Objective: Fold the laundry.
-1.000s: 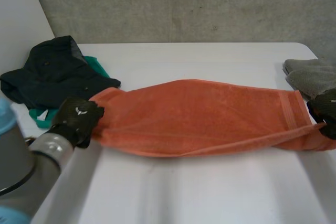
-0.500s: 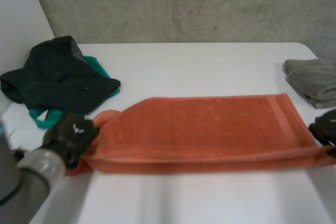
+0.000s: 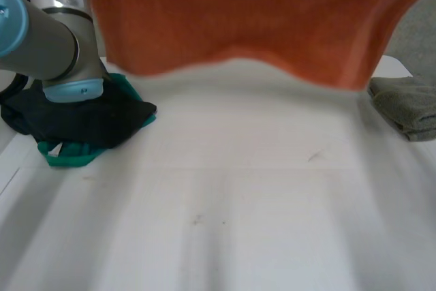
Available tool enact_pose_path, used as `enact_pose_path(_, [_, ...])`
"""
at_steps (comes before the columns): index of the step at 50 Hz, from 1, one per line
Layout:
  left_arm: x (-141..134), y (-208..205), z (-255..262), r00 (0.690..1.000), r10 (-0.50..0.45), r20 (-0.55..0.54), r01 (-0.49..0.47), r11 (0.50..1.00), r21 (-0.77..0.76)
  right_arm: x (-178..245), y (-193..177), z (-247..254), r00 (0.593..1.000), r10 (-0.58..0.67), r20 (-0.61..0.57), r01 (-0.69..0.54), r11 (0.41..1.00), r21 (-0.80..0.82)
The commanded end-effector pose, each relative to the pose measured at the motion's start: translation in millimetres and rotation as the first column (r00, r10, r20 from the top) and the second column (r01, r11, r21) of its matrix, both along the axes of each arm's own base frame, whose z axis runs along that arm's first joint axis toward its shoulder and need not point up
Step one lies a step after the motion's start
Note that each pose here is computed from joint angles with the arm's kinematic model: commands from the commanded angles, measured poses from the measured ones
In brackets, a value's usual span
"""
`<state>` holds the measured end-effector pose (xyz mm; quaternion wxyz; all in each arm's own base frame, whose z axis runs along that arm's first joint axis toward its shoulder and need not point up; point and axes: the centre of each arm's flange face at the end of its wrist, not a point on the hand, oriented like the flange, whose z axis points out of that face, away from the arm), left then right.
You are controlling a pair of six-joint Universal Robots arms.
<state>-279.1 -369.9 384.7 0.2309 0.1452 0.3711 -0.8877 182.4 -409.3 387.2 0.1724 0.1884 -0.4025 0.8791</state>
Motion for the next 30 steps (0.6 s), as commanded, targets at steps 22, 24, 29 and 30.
enact_pose_path(22, [34.1,98.2,-251.5,0.958,-0.216,0.191,0.006,0.677,0.736,-5.2,61.6,-228.1,0.962,0.219,-0.162,-0.002,0.600,0.800])
enact_pose_path(24, [39.2,109.6,-246.6,0.953,-0.223,0.207,-0.011,0.656,0.755,-15.0,69.4,-229.1,0.953,0.226,-0.201,0.042,0.560,0.827])
enact_pose_path(29, [63.3,145.9,-236.0,0.930,-0.240,0.277,-0.106,0.548,0.830,-46.6,109.7,-207.9,0.896,0.276,-0.348,0.209,0.431,0.878])
enact_pose_path(30, [69.7,158.0,-232.2,0.920,-0.253,0.299,-0.136,0.511,0.849,-51.3,115.2,-204.9,0.887,0.285,-0.364,0.231,0.408,0.883])
